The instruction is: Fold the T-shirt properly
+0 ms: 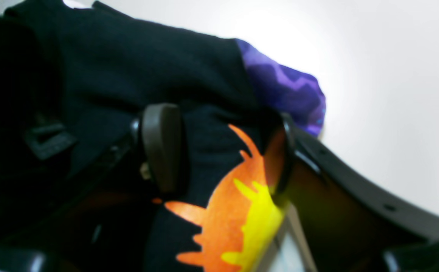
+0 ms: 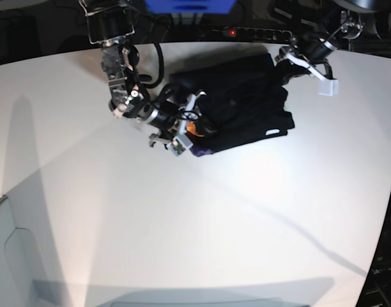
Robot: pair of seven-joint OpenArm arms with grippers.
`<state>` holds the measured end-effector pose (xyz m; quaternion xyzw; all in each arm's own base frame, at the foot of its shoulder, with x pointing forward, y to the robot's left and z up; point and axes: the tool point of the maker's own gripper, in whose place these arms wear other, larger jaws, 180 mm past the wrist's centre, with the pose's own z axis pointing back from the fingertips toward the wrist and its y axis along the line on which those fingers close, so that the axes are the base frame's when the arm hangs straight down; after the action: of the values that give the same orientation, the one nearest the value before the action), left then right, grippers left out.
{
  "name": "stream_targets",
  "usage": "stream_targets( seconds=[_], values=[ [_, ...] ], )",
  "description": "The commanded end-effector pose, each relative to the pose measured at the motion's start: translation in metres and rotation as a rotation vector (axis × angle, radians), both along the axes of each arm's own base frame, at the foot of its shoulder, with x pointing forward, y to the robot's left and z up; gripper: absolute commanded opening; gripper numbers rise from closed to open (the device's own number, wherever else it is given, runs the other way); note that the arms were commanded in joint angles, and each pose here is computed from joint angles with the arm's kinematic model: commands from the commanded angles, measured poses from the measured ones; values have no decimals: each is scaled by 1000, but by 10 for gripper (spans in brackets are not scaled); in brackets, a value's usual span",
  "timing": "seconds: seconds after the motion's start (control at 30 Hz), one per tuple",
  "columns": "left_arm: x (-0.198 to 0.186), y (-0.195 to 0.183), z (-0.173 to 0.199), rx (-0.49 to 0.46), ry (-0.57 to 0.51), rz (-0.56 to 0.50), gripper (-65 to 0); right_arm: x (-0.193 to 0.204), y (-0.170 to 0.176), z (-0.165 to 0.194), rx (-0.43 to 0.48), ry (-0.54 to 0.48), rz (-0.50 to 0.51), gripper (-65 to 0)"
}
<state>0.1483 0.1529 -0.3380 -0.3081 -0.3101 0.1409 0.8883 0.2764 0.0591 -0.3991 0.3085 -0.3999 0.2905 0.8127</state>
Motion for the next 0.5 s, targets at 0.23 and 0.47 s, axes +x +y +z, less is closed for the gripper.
stream_targets(
  seconds=[0.23,0.47],
  values=[
    [-17,-2,-3,-12,42,-16,-646,10,-1,8,-11,-31,4,-341],
    [-45,-17,-15,-27,179,-132,-644,10,-1,8,-11,-33,4,-340]
  ],
)
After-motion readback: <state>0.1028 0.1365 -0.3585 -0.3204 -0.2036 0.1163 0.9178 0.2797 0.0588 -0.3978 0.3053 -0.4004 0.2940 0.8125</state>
